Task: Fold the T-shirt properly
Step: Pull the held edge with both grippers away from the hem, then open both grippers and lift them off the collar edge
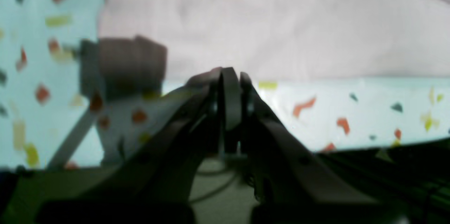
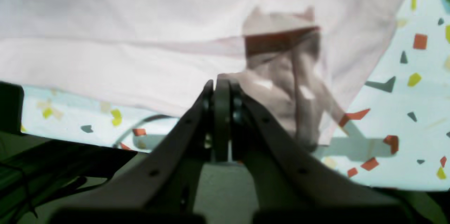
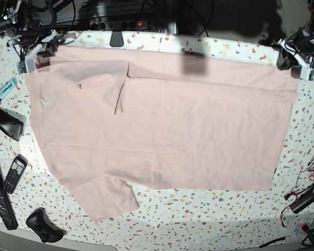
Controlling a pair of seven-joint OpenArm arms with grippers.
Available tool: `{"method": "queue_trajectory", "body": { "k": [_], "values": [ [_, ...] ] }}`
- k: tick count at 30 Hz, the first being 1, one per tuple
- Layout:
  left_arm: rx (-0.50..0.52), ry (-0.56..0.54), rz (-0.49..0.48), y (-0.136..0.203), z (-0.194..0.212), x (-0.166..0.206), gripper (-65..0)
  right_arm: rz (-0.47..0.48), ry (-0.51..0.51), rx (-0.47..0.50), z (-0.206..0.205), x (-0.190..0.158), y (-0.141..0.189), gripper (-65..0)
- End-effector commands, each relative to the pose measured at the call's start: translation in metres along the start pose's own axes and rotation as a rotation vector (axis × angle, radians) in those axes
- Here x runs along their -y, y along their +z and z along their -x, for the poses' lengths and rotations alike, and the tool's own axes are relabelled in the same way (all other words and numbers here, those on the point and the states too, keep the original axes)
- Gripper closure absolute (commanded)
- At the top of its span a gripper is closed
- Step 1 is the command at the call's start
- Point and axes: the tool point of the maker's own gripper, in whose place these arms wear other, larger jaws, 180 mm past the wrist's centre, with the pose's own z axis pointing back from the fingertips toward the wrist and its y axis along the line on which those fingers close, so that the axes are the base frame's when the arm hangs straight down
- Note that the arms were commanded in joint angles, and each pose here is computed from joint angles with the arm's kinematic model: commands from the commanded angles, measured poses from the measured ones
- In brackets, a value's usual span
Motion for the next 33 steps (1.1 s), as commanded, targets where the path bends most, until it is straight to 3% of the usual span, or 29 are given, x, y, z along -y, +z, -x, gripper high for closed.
{"method": "queue_trajectory", "body": {
  "k": [1,5,9,12,13,15,17,25,31,33],
  "values": [
    [-0.074,-0.025,-0.004,0.006,0.017,-0.003,0.0,-0.003,0.026,0.036,-0.011,0.002,0.005,0.0],
    [-0.087,-0.044,0.019,0.011,0.024,0.004,0.0,-0.003,0.025,0.038,-0.011,0.002,0.005,0.0],
    [-0.025,-0.098,0.028,0.011,-0.008,0.011,0.0,-0.002,0.026,0.044,-0.013,0.002,0.004,0.0],
    [-0.040,-0.123,0.021,0.009,-0.018,0.010,0.0,-0.002,0.025,0.044,-0.013,0.002,0.004,0.0],
    [-0.052,-0.139,0.008,0.008,-0.018,0.007,-2.7,-0.002,0.025,0.044,-0.013,0.002,0.004,0.0],
    [-0.070,-0.192,-0.035,0.009,-0.017,-0.001,-17.0,-0.002,0.025,0.045,-0.013,0.002,0.004,0.0],
    [-0.071,-0.301,-0.070,0.012,-0.022,-0.010,-23.1,-0.002,0.025,0.050,-0.015,0.002,0.004,0.0],
    [-0.006,-0.668,-0.153,0.032,-0.067,-0.038,-23.0,0.003,0.027,0.079,-0.033,0.004,0.000,0.0],
    [0.023,-0.907,-0.107,0.043,-0.090,-0.040,-23.0,0.004,0.027,0.085,-0.036,0.004,0.000,0.0],
    [0.015,-1.040,-0.096,0.044,-0.095,-0.040,-20.6,0.004,0.027,0.084,-0.036,0.004,0.000,0.0]
  ]
}}
